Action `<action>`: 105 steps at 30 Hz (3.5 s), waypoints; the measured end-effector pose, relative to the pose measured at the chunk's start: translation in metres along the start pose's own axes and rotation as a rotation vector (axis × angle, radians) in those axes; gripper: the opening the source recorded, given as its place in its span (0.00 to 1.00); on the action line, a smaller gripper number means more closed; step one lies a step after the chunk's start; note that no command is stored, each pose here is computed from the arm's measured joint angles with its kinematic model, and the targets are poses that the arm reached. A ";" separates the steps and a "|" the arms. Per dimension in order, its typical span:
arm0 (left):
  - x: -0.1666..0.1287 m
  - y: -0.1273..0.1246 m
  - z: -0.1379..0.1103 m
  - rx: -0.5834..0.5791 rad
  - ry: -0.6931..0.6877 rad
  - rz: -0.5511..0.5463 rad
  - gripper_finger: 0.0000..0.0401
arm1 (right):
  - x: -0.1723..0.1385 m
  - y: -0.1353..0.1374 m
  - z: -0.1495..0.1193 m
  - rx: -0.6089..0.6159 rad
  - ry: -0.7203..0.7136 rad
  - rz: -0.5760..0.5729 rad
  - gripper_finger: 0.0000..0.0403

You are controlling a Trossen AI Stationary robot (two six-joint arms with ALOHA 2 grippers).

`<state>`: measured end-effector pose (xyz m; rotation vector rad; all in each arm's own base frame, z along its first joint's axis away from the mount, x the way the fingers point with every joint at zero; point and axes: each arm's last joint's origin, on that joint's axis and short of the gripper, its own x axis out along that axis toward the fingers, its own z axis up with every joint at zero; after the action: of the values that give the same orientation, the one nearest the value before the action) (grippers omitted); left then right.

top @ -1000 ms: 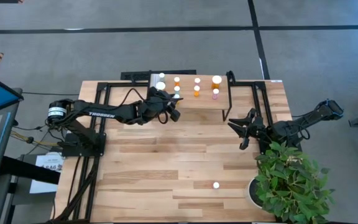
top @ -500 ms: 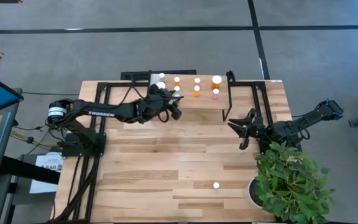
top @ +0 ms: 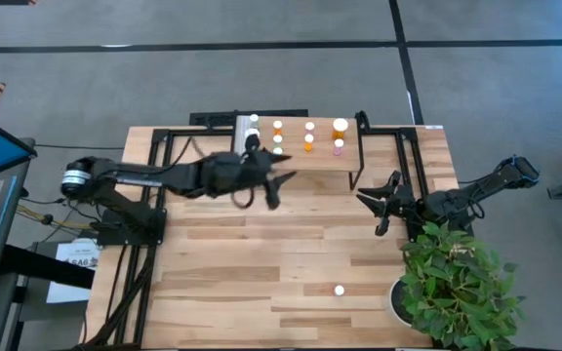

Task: Pick and place medicine bottles onto shelf by color
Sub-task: Put the pink pill bottle on the shelf

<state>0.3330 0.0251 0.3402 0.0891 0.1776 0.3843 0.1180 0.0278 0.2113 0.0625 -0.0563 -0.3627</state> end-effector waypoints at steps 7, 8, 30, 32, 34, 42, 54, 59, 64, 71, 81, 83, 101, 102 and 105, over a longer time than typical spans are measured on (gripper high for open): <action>-0.060 -0.028 -0.006 -0.028 -0.106 -0.121 0.46 | 0.000 0.001 -0.002 0.006 0.020 0.046 0.25; -0.067 -0.033 -0.013 -0.044 -0.125 -0.149 0.46 | 0.000 0.002 -0.003 0.005 0.024 0.074 0.25; -0.081 -0.092 -0.133 -0.203 -0.054 -0.450 0.46 | 0.037 0.053 0.017 -0.208 0.041 0.390 0.26; -0.066 -0.106 -0.140 -0.189 -0.028 -0.491 0.46 | 0.041 0.055 0.018 -0.235 0.044 0.386 0.26; -0.048 -0.123 -0.147 -0.172 0.003 -0.538 0.46 | 0.044 0.056 0.018 -0.242 0.049 0.380 0.26; 0.004 -0.173 -0.154 -0.107 0.067 -0.704 0.46 | 0.046 0.055 0.017 -0.237 0.064 0.370 0.25; -0.002 -0.161 -0.127 -0.038 0.075 -0.663 0.46 | 0.044 0.074 -0.001 -0.281 0.140 0.598 0.34; -0.019 -0.144 -0.098 0.009 0.069 -0.573 0.46 | 0.040 0.089 -0.017 -0.217 0.242 0.732 0.52; -0.041 -0.126 -0.066 0.049 -0.050 -0.546 0.46 | 0.036 0.099 -0.032 -0.241 0.313 0.776 0.69; -0.067 -0.104 -0.061 0.008 -0.171 -0.531 0.46 | 0.041 0.102 -0.048 -0.186 0.429 0.864 0.73; -0.098 -0.078 -0.085 -0.148 -0.488 -0.513 0.46 | 0.047 0.103 -0.080 -0.295 0.551 0.992 0.70; -0.101 -0.075 -0.091 -0.165 -0.509 -0.508 0.46 | 0.047 0.103 -0.083 -0.320 0.551 0.999 0.70; -0.101 -0.072 -0.097 -0.188 -0.478 -0.442 0.46 | 0.053 0.111 -0.099 -0.309 0.564 1.072 0.70; -0.101 -0.072 -0.097 -0.188 -0.477 -0.442 0.46 | 0.055 0.113 -0.100 -0.309 0.564 1.072 0.70; -0.101 -0.072 -0.098 -0.189 -0.473 -0.443 0.46 | 0.058 0.117 -0.101 -0.310 0.567 1.072 0.70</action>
<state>0.2489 -0.0749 0.2515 -0.0475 -0.3039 -0.0696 0.2203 0.1210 0.1214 -0.1732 0.5145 0.7264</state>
